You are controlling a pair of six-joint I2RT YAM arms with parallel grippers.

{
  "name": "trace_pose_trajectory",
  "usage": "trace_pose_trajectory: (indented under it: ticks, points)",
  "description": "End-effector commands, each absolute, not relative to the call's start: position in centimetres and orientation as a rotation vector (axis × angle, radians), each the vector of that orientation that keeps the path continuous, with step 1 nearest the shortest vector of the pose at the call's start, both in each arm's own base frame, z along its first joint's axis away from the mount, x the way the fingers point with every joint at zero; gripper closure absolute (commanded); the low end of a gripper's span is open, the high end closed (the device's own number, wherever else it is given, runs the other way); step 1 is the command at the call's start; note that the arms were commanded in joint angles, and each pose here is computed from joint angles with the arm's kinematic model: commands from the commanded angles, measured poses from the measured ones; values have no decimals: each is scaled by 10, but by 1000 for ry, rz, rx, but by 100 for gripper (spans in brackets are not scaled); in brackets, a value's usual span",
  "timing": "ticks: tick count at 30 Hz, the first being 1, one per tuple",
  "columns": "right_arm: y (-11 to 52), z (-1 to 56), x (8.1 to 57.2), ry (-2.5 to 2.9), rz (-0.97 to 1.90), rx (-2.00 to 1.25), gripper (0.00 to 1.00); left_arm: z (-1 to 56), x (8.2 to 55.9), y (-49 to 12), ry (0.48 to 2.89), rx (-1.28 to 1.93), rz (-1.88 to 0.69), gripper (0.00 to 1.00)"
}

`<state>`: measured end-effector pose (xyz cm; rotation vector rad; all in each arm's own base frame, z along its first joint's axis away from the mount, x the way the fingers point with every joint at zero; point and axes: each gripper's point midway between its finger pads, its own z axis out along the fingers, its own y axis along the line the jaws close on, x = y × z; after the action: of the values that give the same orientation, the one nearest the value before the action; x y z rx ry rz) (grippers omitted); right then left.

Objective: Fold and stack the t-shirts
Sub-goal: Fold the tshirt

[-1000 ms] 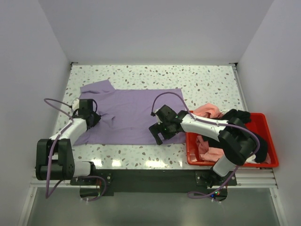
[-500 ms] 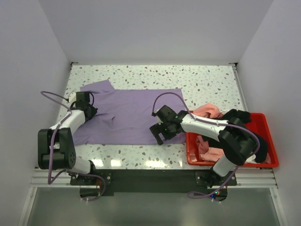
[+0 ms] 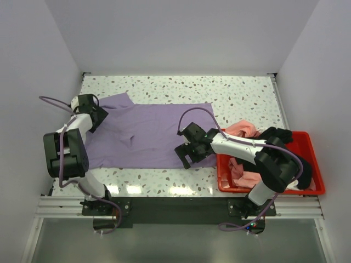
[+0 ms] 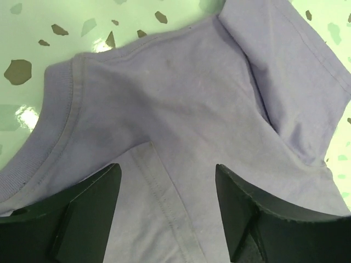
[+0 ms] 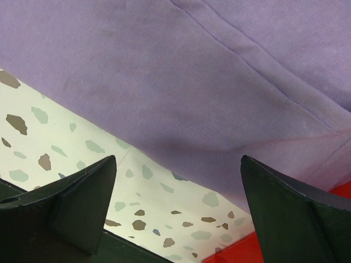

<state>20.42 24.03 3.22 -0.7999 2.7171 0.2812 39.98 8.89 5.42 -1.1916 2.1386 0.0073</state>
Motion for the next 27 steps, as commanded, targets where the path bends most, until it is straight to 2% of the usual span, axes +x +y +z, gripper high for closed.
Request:
trace_pose_trajectory:
  ticks: [1,3,4,8,17,27]
  points:
    - [246,45,212,2680,296,-765,1,78,413,87,2102,-1150,-44,20]
    - [246,50,216,2666,280,-758,1,83,410,80,2111,-1141,-92,10]
    - [246,52,217,2660,281,-755,1,92,410,75,2099,-1121,-126,0]
    - [252,70,225,2614,307,-711,1,101,396,40,2120,-1052,-300,0]
    - [271,95,246,2545,379,-529,1,63,352,-7,2275,-965,-317,0]
    - [266,45,240,2662,303,-491,1,12,304,14,2415,-1044,-77,0]
